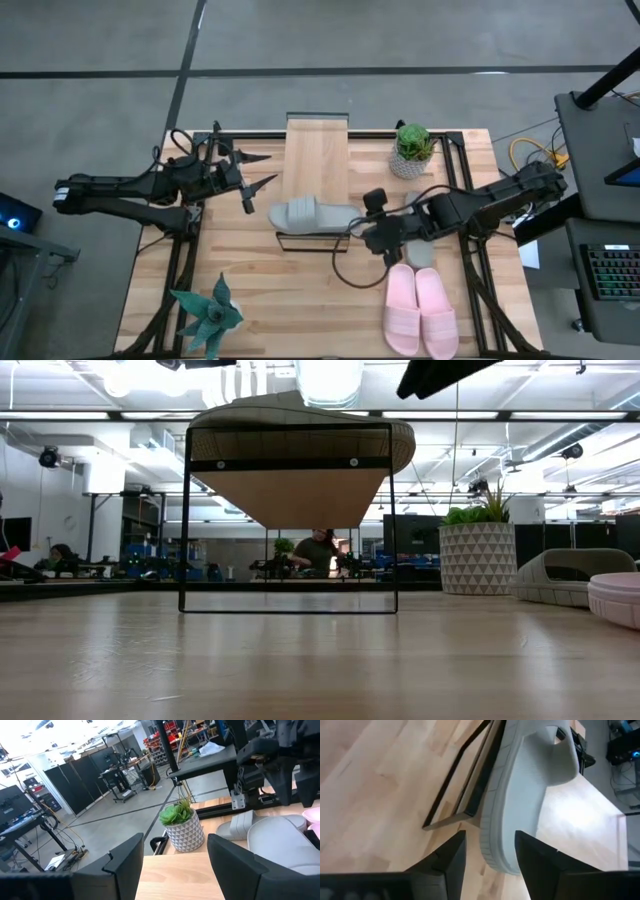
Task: Pick and place slides into the shelf
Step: Put the left gray slide on the shelf
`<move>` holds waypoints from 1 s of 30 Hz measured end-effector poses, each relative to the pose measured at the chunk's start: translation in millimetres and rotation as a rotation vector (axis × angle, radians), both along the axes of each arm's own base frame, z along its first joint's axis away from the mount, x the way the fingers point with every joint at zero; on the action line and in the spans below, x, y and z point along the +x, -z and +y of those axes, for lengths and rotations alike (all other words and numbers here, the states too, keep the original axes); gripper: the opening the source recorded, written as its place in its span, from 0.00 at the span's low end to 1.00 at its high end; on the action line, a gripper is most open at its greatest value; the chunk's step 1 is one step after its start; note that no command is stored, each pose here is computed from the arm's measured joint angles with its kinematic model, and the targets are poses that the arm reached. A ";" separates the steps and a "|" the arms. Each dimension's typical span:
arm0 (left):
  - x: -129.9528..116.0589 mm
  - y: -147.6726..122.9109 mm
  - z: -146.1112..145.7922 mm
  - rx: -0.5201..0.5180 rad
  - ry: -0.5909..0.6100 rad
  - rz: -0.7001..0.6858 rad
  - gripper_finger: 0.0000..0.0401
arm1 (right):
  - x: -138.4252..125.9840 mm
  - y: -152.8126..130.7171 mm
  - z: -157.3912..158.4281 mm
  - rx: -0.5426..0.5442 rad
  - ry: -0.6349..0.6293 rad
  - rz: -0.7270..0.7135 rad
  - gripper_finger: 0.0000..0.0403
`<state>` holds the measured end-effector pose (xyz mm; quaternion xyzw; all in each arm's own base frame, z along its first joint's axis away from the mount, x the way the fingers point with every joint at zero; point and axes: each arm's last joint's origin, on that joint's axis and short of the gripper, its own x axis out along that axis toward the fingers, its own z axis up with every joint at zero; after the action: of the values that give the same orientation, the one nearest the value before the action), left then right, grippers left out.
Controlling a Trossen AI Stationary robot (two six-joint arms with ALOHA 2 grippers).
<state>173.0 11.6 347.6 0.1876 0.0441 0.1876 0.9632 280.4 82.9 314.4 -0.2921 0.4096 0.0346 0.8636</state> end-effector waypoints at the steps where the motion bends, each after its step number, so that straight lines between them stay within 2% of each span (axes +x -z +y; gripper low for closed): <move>1: 0.3 -0.1 0.0 0.000 0.000 -0.002 0.51 | -0.2 1.3 -0.1 -0.002 0.001 0.004 0.39; 5: 1.5 1.1 0.0 0.000 0.000 0.007 0.51 | 0.6 7.6 -1.5 -0.016 0.003 0.022 0.38; 11: 3.3 2.1 0.0 0.000 0.000 0.013 0.51 | 1.6 17.6 -4.5 -0.123 0.072 0.000 0.40; 22: 5.3 3.4 0.5 0.000 -0.017 0.021 0.51 | 9.4 31.9 -1.5 -0.132 0.068 0.047 0.56; 30: 6.3 4.1 0.5 0.000 -0.016 0.025 0.51 | 17.4 39.3 -1.6 -0.145 0.108 0.037 0.56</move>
<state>179.2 12.1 343.5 0.1897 0.0575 0.1932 0.9609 297.9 81.3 275.1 -0.3304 0.4420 -0.0364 0.8332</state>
